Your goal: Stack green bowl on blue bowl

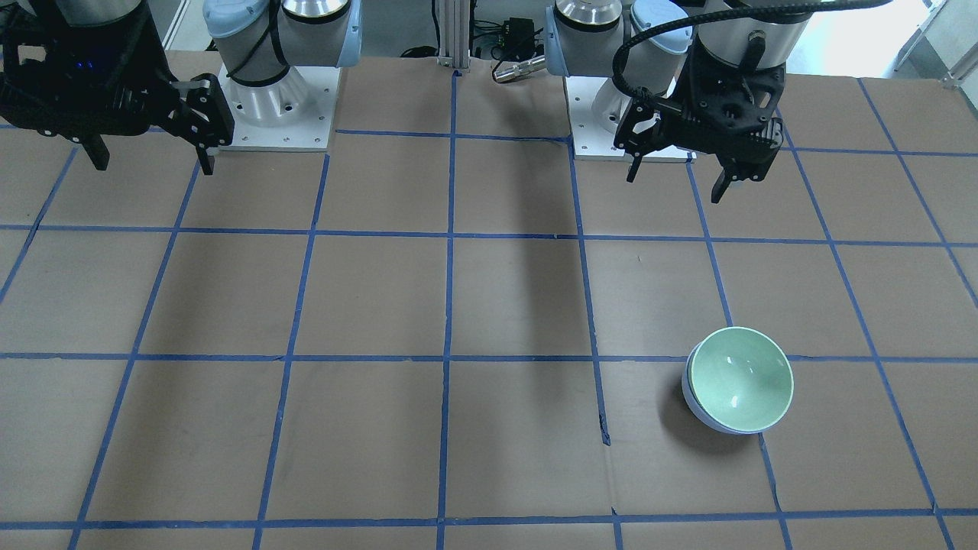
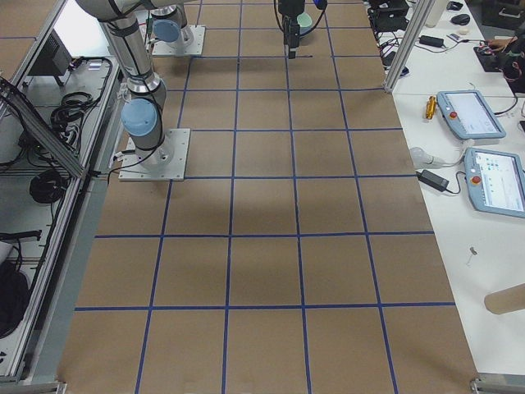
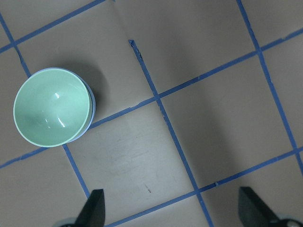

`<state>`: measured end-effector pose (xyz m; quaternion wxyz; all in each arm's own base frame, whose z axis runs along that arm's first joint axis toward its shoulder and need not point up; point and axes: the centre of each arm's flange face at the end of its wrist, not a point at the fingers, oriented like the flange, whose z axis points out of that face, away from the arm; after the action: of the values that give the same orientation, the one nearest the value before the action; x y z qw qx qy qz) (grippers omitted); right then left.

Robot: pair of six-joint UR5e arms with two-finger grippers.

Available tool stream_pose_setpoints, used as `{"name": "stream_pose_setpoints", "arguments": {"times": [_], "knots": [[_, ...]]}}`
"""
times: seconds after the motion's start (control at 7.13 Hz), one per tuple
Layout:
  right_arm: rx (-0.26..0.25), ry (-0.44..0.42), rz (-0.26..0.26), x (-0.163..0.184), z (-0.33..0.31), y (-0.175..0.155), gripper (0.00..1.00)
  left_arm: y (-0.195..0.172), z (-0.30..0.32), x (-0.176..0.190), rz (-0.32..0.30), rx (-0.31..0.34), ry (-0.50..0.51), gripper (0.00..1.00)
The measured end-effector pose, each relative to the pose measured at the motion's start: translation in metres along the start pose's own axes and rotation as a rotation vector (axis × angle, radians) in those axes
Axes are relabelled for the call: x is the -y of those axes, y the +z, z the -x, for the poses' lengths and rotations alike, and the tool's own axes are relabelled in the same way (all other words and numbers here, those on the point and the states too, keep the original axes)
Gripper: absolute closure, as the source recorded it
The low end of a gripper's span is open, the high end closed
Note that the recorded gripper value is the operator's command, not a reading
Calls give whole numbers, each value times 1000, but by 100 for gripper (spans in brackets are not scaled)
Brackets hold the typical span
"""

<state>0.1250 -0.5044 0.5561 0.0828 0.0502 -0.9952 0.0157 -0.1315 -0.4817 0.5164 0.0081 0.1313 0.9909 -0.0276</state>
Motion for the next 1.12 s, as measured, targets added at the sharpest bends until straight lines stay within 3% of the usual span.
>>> {"name": "stream_pose_setpoints", "arguments": {"times": [0.42, 1.12], "knots": [[-1, 0, 0, 0, 0, 0, 0, 0, 0, -3, -3, 12, -154, 0], [0, 0, 0, 0, 0, 0, 0, -2, 1, -2, -7, 12, -157, 0]]}}
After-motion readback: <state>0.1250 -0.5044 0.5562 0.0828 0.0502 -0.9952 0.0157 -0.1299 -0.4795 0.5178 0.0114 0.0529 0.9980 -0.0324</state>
